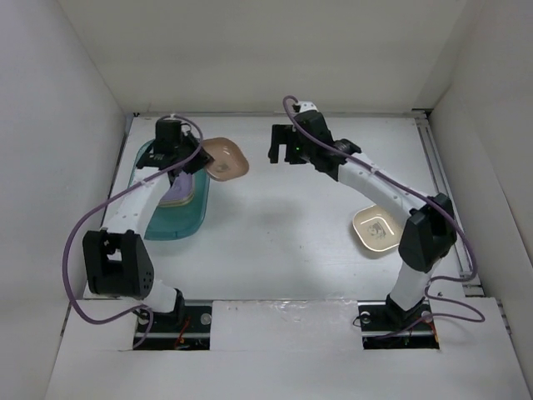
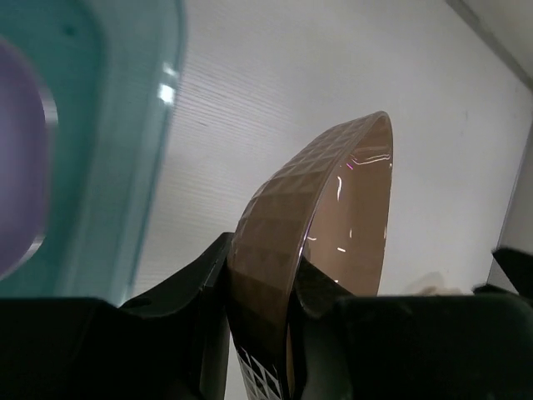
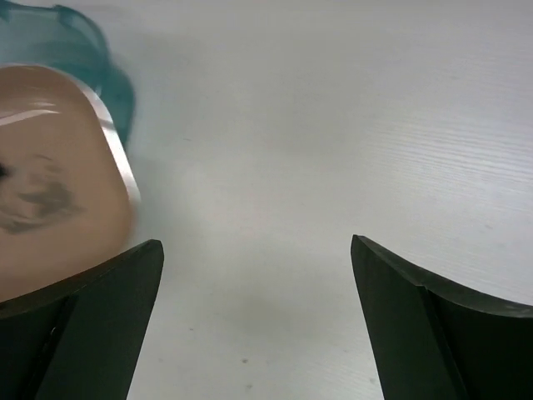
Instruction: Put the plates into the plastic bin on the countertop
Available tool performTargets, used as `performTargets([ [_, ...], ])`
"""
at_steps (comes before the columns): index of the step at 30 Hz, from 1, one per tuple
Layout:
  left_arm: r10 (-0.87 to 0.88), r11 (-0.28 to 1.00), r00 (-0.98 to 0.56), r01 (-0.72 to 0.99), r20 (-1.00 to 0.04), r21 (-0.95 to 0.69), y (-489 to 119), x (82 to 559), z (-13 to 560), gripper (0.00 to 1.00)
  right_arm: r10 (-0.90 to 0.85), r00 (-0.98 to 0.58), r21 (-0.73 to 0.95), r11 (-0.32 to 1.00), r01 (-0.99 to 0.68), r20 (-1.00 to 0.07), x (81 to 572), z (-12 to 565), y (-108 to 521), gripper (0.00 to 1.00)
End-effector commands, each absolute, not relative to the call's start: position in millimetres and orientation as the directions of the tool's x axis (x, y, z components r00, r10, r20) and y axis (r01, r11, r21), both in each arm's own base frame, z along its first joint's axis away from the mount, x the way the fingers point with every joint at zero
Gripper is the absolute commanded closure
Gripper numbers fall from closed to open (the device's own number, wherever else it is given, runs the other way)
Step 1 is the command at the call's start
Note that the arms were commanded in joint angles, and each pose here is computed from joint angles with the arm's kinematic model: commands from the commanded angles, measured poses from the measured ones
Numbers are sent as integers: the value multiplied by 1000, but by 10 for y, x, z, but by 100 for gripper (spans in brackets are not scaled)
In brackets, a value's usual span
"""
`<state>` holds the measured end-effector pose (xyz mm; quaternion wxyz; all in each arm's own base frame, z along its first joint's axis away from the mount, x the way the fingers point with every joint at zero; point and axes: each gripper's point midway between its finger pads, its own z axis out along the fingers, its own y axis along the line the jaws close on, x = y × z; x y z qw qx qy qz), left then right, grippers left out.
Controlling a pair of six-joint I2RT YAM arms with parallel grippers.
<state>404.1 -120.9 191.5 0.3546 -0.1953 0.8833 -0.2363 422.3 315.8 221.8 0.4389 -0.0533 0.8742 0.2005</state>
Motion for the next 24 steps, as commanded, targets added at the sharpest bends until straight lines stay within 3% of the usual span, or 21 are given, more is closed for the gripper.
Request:
performTargets([
  [1,-659,743,-505,-321,-558,-587,-556,4029,2167,100,116,-534,261,943,-205,-838,4267,2487,2666,0],
  [7,-841,524,-205,-542,-501,-657,418,3700,1981,100,89,-583,243,951,-191,-808,4072,2110,2331,0],
  [14,-894,274,117,-619,-432,-736,769,3506,1835,100,81,-590,259,940,-223,-803,3853,2022,2240,0],
  [18,-875,247,213,-577,-435,-778,889,3566,1915,100,94,-579,287,924,-252,-810,3653,2091,2234,0],
  [24,-868,230,232,-596,-439,-770,971,3695,1810,99,99,-567,296,917,-268,-818,3395,2071,2178,0],
])
